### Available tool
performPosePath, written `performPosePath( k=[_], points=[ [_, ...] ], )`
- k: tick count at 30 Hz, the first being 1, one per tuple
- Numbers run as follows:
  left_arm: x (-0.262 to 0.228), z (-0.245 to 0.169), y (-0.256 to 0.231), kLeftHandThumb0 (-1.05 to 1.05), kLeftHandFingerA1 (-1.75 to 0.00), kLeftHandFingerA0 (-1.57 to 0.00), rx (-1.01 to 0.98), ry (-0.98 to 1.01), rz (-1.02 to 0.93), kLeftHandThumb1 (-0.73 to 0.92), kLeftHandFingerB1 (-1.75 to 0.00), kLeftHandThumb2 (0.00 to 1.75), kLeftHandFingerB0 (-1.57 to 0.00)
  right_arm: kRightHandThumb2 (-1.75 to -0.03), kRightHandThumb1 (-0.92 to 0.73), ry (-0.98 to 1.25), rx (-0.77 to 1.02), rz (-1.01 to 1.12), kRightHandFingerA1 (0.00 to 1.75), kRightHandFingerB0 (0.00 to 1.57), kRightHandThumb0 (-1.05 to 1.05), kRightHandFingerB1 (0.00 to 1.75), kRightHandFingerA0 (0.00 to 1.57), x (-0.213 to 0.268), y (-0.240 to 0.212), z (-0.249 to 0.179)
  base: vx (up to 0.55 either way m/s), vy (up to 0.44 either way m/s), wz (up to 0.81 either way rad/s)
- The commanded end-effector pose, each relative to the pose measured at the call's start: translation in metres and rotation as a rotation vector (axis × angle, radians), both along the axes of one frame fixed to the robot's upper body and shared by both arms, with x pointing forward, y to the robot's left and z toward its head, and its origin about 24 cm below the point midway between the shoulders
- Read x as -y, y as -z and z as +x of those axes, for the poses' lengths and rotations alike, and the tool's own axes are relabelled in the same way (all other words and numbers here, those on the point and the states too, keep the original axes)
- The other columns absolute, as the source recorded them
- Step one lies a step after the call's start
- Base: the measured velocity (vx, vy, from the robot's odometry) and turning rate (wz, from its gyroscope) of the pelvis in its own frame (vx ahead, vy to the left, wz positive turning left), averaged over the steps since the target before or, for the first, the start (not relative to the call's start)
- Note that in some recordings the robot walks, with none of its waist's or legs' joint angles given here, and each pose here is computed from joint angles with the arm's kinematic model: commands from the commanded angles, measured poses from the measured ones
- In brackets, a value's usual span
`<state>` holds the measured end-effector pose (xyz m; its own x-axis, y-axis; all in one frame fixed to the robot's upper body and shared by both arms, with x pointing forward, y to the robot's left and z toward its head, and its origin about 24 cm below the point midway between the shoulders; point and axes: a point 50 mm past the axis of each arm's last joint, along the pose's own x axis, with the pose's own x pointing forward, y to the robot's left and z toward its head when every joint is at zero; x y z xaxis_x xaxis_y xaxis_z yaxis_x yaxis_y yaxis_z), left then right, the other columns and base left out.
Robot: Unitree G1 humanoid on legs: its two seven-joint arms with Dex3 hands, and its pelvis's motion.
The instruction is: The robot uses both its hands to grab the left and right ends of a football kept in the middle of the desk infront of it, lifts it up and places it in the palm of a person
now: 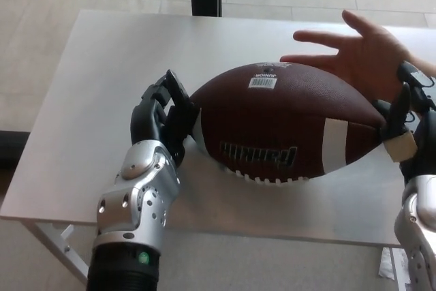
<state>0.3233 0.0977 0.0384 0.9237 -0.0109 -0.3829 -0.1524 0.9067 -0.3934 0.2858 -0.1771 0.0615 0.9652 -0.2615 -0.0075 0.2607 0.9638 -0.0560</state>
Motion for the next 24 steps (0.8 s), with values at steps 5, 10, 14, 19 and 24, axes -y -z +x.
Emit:
performPosePath(
  k=[5, 10, 14, 19, 24],
  points=[
    [0.082, -0.028, 0.028, -0.96, -0.83, -0.13, -0.168, 0.11, -0.336, 0.92, -0.36, 0.84, -0.07, -1.01, -0.65, -0.316, 0.136, -0.136, 0.63, 0.15, -0.83, 0.46, 0.21, -0.047, -0.021, 0.012, 0.0, 0.0, 0.0],
    [0.089, -0.032, 0.031, -1.0, -0.72, -0.14, -0.187, 0.144, -0.345, 0.92, -0.36, 0.88, -0.07, -0.66, -0.85, -0.343, 0.125, -0.148, 0.72, 0.22, -0.83, 0.34, 0.24, -0.055, -0.017, 0.009, 0.0, 0.0, 0.0],
    [0.095, -0.035, 0.034, -1.04, -0.83, -0.26, -0.185, 0.165, -0.329, 0.92, -0.47, 0.89, -0.14, -0.67, -0.86, -0.342, 0.105, -0.16, 0.54, 0.21, -0.78, 0.3, 0.14, -0.059, -0.012, 0.006, 0.0, 0.0, 0.0],
    [0.104, -0.037, 0.031, -1.01, -0.92, -0.17, -0.175, 0.154, -0.392, 0.92, -0.47, 0.88, -0.07, -0.67, -0.87, -0.322, 0.105, -0.135, 0.55, 0.24, -0.76, 0.31, 0.17, -0.063, -0.009, 0.005, 0.0, 0.0, 0.0],
    [0.108, -0.039, 0.036, -0.91, -0.5, 0.0, -0.155, 0.259, -0.413, 0.9, -0.18, 1.31, -0.07, -0.66, -0.85, -0.295, 0.112, 0.001, 0.61, 0.27, -0.79, 0.3, 0.28, -0.068, -0.004, 0.003, 0.0, 0.0, 0.0]
  ],
)
